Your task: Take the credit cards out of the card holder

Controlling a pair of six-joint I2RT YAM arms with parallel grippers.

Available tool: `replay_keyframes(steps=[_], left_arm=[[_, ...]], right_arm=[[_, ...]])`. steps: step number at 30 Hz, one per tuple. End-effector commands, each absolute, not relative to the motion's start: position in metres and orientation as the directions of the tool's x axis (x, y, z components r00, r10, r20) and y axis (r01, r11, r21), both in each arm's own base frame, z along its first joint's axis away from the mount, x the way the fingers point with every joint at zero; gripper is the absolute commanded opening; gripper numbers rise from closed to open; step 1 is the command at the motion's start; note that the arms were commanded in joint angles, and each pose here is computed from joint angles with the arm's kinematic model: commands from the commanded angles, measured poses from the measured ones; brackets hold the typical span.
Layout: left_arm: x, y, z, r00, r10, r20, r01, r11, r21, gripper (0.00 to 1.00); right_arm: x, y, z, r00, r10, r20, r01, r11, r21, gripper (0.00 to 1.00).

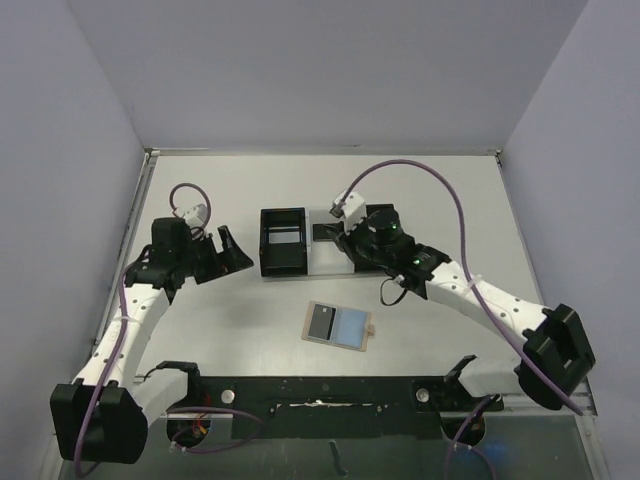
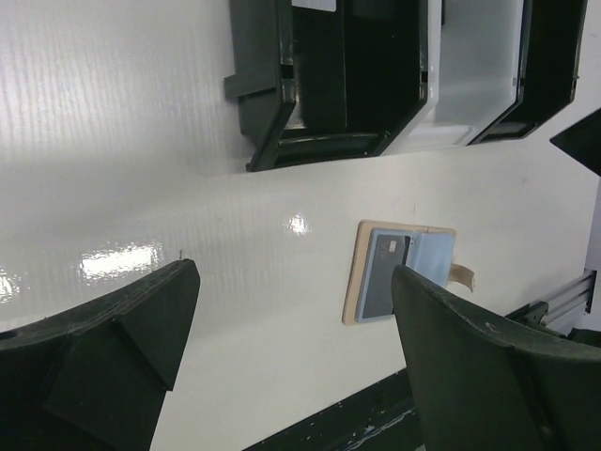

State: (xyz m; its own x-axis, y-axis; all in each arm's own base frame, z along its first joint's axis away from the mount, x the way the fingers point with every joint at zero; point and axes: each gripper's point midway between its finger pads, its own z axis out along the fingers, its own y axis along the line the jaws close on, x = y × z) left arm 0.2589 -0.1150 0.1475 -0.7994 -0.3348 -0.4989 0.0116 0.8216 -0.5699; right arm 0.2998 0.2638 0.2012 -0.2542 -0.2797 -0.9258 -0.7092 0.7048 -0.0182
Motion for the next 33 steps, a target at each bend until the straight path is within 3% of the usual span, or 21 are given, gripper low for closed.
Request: replay_keyframes(steps=[1, 14, 23, 33], left_arm=[[0.282, -0.099, 0.164, -0.735, -0.344, -0.584, 0.066, 0.822, -0.566, 0.83], [0.299, -0.06, 0.15, -0.615, -0.346, -0.708, -0.001, 0.899, -0.438, 0.84], [0.3, -0.061, 0.151, -0.604, -0.347, -0.717, 0.009, 0.897, -0.441, 0.84], [0.301, -0.065, 0.15, -0.61, -0.342, -0.715, 0.027, 0.893, -0.45, 0.84]], right_arm=[[0.339, 0.262, 0.202, -0.071, -0.565, -0.822, -0.67, 0.638, -0.38, 0.0], [0.395, 0.288, 0.151, 0.025, -0.76, -0.65, -0.728, 0.431, -0.533, 0.0], [0.426, 0.291, 0.132, 0.132, -0.835, -0.534, -0.681, 0.315, -0.661, 0.0], [0.44, 0.296, 0.096, 0.185, -0.888, -0.422, -0.712, 0.175, -0.68, 0.04]])
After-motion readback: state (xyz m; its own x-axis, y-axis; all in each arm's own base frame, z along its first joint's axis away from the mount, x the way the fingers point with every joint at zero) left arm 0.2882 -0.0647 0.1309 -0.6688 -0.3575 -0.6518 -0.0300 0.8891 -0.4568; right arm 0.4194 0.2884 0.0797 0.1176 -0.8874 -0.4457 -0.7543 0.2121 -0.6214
